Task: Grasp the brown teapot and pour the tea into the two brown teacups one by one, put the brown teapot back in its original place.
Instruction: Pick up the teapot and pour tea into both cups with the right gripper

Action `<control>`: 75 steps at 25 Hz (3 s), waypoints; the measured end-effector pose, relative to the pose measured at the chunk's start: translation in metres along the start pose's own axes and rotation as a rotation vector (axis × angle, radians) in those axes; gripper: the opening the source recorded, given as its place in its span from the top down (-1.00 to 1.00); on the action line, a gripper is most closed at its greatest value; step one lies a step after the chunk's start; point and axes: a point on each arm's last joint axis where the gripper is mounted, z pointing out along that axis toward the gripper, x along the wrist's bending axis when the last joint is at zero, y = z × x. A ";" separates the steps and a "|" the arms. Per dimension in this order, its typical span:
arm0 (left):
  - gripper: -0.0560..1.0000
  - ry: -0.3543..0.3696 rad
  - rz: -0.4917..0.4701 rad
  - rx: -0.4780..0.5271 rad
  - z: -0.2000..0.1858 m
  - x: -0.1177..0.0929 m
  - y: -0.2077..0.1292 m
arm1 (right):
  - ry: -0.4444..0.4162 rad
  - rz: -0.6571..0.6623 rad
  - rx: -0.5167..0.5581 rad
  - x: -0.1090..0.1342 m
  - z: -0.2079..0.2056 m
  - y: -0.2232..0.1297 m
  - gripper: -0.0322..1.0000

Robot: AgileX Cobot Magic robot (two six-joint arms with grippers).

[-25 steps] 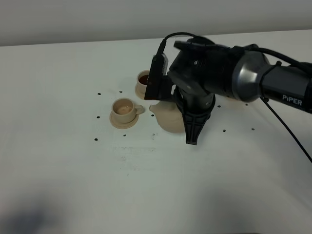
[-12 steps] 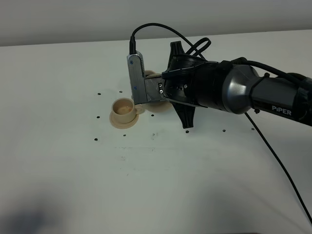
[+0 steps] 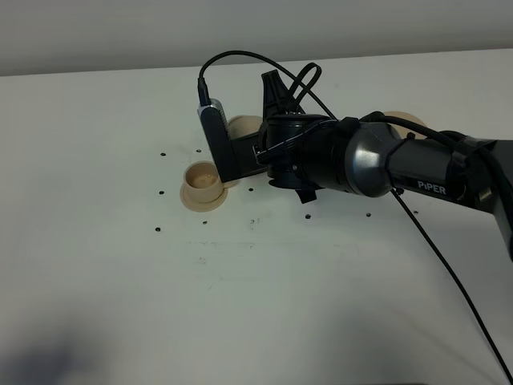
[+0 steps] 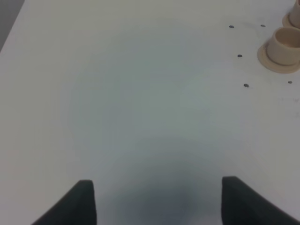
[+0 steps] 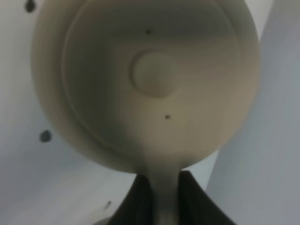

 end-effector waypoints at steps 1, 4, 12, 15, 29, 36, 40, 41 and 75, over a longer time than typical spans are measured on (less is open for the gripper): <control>-0.22 0.000 0.000 0.000 0.000 0.000 0.000 | -0.014 0.000 -0.003 -0.001 0.000 0.000 0.76; -0.22 0.000 0.000 0.000 0.000 0.000 0.000 | -0.050 -0.005 -0.019 -0.004 0.000 0.002 0.76; -0.22 0.000 0.000 0.000 0.000 0.000 0.000 | -0.121 -0.063 -0.010 0.001 0.014 0.008 0.76; -0.22 0.000 0.000 0.000 0.000 0.000 0.000 | -0.153 -0.086 -0.011 0.002 0.017 0.013 0.76; -0.22 0.000 0.000 0.000 0.000 0.000 0.000 | -0.209 -0.134 -0.013 0.000 0.019 0.016 0.76; -0.22 0.000 0.000 0.000 0.000 0.000 0.000 | -0.227 -0.187 -0.009 0.002 0.023 0.017 0.76; -0.22 0.000 0.000 0.000 0.000 0.000 0.000 | -0.247 -0.221 -0.011 0.001 0.022 0.020 0.76; -0.22 0.000 0.000 0.000 0.000 0.000 0.000 | -0.252 -0.234 -0.011 0.001 0.022 0.021 0.76; -0.22 0.000 0.000 0.000 0.000 0.000 0.000 | -0.323 -0.510 0.008 -0.004 0.019 0.024 0.76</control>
